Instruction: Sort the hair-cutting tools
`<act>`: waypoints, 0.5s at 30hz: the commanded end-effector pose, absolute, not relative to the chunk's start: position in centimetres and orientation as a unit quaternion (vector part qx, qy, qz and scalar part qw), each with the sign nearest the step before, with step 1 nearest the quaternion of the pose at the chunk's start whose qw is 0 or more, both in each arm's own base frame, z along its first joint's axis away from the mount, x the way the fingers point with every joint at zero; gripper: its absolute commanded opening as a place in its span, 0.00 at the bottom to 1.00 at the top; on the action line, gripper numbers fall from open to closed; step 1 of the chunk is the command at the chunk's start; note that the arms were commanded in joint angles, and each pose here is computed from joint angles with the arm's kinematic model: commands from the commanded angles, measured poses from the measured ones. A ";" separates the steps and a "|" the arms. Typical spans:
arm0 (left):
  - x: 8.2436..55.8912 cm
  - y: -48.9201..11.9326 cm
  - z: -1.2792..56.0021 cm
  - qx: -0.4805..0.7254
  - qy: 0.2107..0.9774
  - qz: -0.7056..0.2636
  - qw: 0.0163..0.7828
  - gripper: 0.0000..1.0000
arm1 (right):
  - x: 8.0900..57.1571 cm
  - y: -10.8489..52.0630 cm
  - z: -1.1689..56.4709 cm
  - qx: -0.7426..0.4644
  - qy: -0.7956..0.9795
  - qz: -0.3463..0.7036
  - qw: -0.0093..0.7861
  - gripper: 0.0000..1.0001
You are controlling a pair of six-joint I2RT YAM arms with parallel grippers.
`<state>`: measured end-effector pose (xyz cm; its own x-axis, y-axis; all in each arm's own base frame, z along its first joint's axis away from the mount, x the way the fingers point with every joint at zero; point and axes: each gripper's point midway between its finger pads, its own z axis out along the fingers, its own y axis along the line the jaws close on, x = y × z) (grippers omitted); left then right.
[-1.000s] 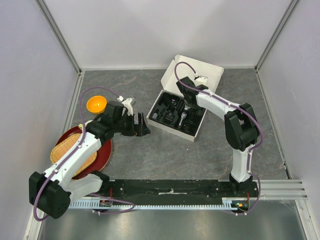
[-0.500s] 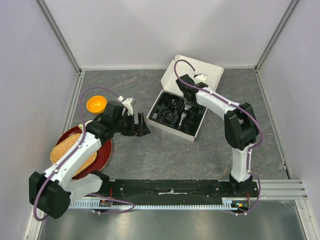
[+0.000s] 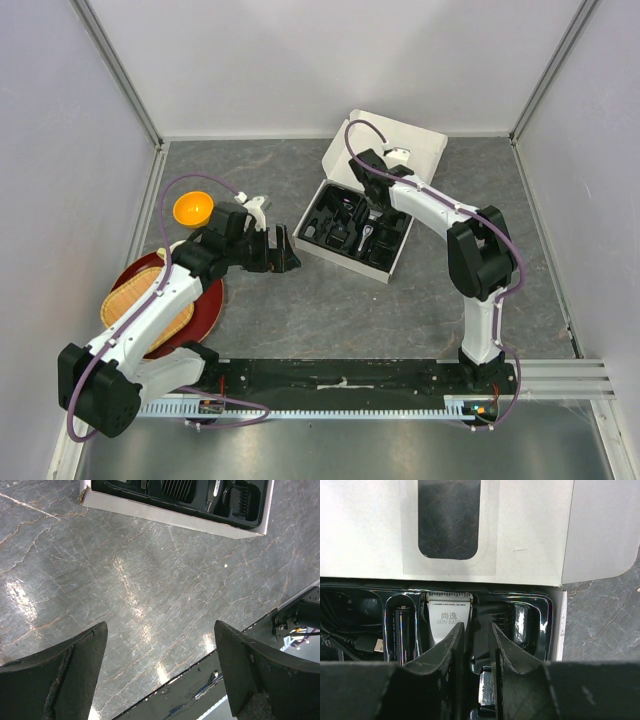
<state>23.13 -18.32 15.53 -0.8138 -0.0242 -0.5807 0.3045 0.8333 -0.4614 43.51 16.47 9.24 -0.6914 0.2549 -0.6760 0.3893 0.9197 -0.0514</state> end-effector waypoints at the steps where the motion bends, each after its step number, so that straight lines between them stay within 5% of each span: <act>1: 23.7 -18.2 16.4 0.080 0.906 -0.275 0.312 0.93 | 44.1 16.5 8.0 0.186 0.914 -0.100 0.347 0.29; 15: 23.7 -18.1 16.4 0.080 0.906 -0.274 0.313 0.93 | 43.3 14.8 5.7 0.181 0.913 -0.151 0.333 0.23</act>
<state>23.17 -18.28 15.52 -0.8132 -0.0253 -0.5814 0.3026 0.8351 -0.4595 43.41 15.26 7.61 -0.7012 0.2305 -0.6746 0.4155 0.9011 -0.1240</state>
